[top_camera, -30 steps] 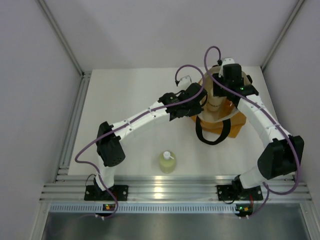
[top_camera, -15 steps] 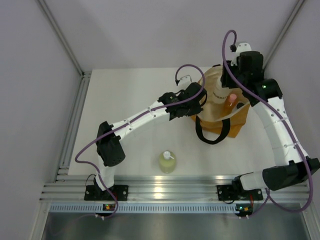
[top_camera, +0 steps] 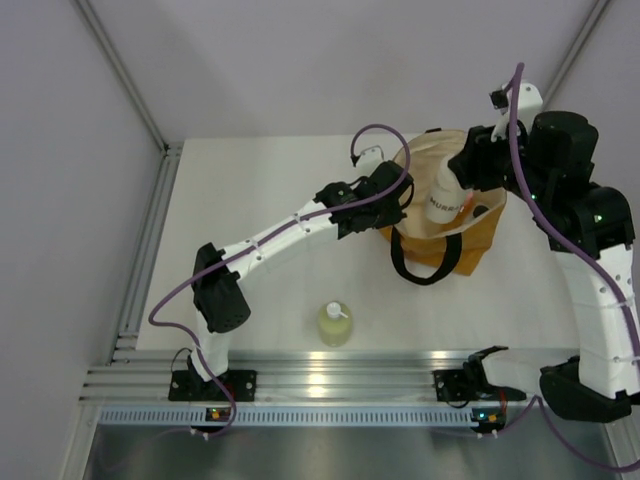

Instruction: Take the personal care products out of the canvas bag

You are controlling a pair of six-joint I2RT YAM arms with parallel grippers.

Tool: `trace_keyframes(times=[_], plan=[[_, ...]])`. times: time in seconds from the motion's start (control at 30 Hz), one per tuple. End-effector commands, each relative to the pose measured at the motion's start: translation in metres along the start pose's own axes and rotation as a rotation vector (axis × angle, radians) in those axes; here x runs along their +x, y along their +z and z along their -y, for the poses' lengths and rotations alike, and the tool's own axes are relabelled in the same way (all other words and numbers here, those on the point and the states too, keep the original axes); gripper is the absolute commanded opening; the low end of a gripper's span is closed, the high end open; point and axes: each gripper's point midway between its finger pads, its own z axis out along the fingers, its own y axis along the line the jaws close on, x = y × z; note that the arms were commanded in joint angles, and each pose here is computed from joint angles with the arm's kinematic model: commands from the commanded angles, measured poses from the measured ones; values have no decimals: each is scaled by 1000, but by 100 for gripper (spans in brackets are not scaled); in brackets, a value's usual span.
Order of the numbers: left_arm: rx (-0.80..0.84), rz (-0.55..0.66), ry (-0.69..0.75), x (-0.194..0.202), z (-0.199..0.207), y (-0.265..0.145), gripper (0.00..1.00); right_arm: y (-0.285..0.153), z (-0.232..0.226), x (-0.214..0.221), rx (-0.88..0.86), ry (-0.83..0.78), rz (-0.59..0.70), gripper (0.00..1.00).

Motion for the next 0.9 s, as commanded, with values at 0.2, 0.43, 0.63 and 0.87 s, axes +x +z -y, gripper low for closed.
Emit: trace_keyframes(times=[0.2,0.43,0.63,0.87], plan=[[27,81,7,-26,10,-5,0,-63,-73,-18,-366,-142,169,0],[29,86,3,-27,12,-5,0,-76,-105,15,-558,-175,129,0],[35,89,5,-29,16,-3,0,-70,-121,52,-642,-179,103,0],[39,96,10,-31,17,-5,0,-47,-135,108,-685,-194,76,0]])
